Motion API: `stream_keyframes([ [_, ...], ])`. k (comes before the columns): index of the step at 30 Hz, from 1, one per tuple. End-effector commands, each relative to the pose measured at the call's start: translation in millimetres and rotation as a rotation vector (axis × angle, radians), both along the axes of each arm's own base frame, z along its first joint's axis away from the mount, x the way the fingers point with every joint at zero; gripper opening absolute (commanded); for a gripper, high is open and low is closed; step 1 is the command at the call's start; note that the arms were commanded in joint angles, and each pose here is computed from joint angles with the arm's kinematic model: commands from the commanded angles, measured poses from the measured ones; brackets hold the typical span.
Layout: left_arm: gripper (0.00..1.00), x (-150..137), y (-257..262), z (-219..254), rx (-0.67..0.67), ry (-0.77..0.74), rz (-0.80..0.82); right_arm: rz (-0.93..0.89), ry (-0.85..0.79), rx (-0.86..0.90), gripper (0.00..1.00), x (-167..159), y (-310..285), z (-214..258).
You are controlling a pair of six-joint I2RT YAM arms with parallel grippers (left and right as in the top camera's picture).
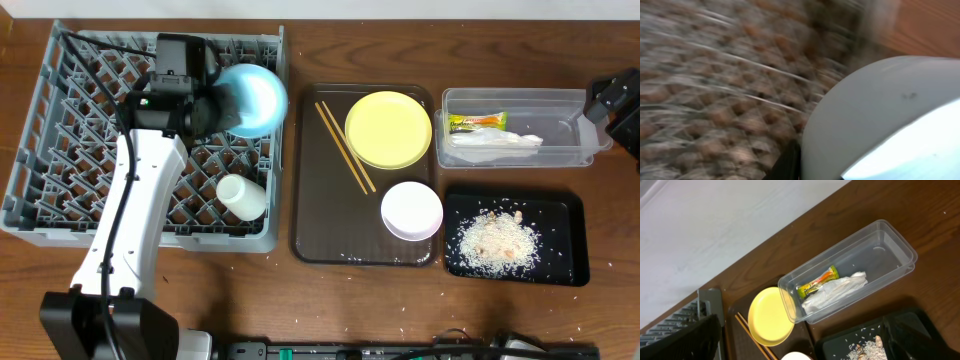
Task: Sort waste into correct bins and load items into the dishwasher
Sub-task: 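Carry blue bowl into the rack and set it down with left gripper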
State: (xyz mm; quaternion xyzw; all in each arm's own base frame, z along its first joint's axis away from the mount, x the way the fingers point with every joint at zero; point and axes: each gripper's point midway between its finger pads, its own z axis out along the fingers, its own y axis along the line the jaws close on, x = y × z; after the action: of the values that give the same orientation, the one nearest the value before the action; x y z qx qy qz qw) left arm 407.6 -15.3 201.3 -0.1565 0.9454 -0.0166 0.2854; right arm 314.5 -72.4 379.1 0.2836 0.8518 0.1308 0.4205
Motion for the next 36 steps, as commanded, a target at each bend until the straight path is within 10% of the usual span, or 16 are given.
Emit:
stream_keyframes([
  [1,0.08,-3,67,34,0.348,-0.098,0.28,-0.007,0.002,0.003,0.99,-1,-2,-1],
  [15,0.07,2,67,55,1.071,-0.15,0.478,-0.007,0.002,0.003,0.99,-1,-2,-1],
  [36,0.07,10,15,-33,1.14,0.034,0.21,-0.007,0.003,0.003,0.99,-1,-2,-1],
])
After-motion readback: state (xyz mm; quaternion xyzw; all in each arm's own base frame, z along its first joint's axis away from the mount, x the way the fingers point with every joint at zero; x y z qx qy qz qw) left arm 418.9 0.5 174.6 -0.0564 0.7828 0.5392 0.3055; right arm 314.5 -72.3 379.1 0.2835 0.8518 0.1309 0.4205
